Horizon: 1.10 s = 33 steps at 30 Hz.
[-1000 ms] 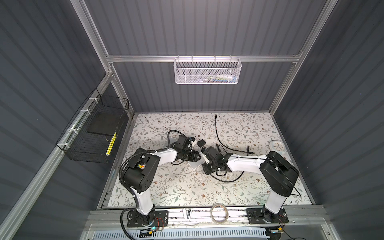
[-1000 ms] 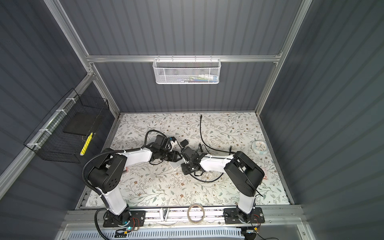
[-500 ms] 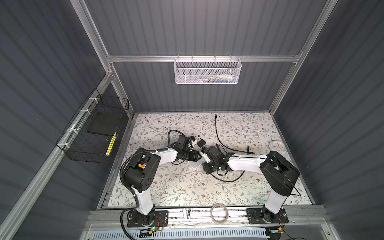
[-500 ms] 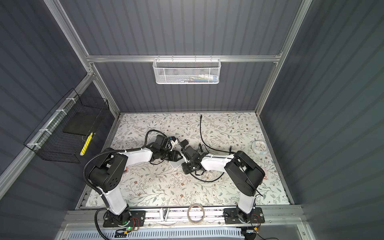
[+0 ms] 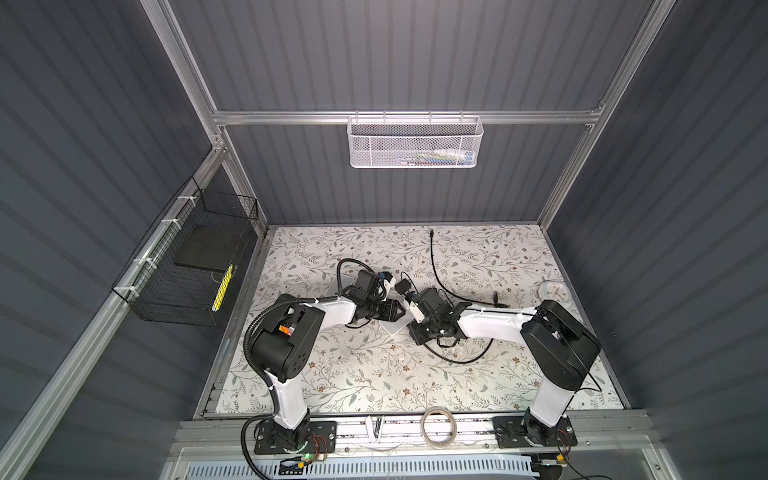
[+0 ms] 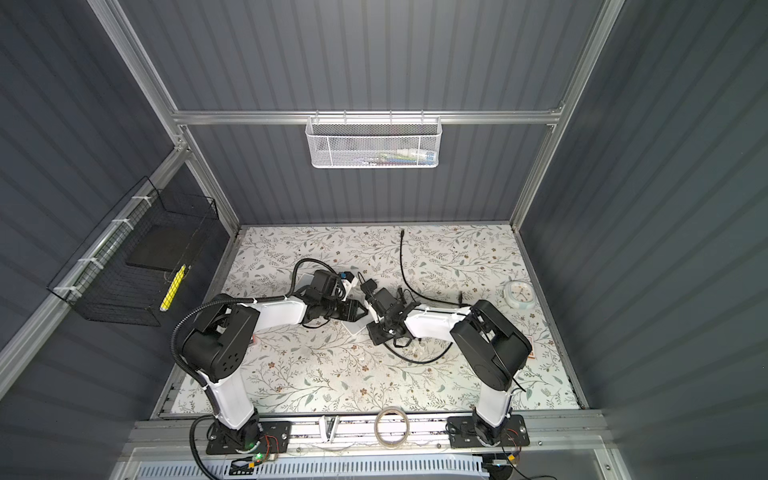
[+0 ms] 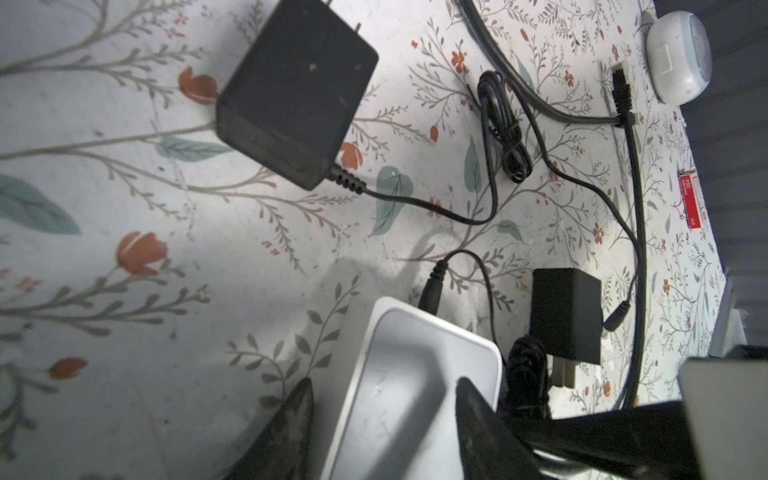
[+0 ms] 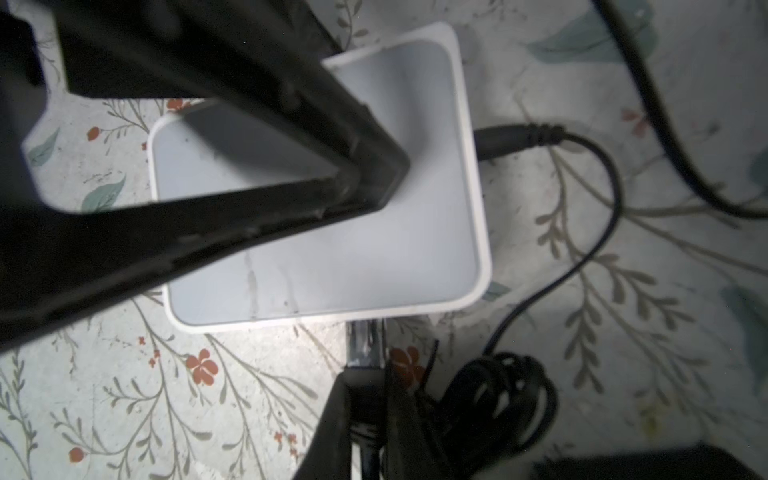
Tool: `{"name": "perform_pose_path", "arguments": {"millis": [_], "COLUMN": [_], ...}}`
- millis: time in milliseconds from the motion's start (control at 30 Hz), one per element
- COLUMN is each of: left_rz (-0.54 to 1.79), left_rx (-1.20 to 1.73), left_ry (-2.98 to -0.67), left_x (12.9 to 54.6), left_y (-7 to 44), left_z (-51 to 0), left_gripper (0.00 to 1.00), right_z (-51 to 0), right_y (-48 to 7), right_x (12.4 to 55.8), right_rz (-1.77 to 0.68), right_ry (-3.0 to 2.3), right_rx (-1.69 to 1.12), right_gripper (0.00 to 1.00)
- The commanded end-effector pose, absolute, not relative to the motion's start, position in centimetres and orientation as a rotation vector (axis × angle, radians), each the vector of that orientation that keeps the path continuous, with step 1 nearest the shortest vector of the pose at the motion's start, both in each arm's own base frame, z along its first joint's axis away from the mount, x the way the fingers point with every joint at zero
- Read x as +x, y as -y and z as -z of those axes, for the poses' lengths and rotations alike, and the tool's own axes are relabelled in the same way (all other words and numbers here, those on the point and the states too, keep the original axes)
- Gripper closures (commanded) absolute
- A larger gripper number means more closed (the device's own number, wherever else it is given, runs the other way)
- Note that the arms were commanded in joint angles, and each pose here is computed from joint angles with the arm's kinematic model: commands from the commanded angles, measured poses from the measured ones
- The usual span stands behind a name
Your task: Insert the plug into the switch port
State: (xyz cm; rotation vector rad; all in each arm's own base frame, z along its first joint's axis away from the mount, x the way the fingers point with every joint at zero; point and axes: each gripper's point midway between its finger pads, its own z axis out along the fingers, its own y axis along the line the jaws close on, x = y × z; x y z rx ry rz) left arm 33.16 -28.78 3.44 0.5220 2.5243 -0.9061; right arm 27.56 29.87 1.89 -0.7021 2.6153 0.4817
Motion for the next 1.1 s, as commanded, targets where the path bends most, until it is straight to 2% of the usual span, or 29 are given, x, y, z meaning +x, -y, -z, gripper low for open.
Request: {"name": "perform_pose_path", "arguments": {"millis": [0, 1067], "left_rz": [0.916, 1.030], "left_rx": [0.519, 0.607], "left_ry": [-2.824, -2.818], "left_x": [26.8, 24.6], "left_y": [27.3, 28.9], "left_z": [2.3, 2.8], "left_gripper": [0.45, 0.51], "right_z": [-2.0, -3.3], "right_y": [-30.0, -32.1], "right_x": [28.9, 32.1], "right_rz": [-0.473, -0.501], "right_ry": [-2.559, -2.475], "right_rx": [-0.701, -0.750], "right_gripper": [1.00, 1.00]}}
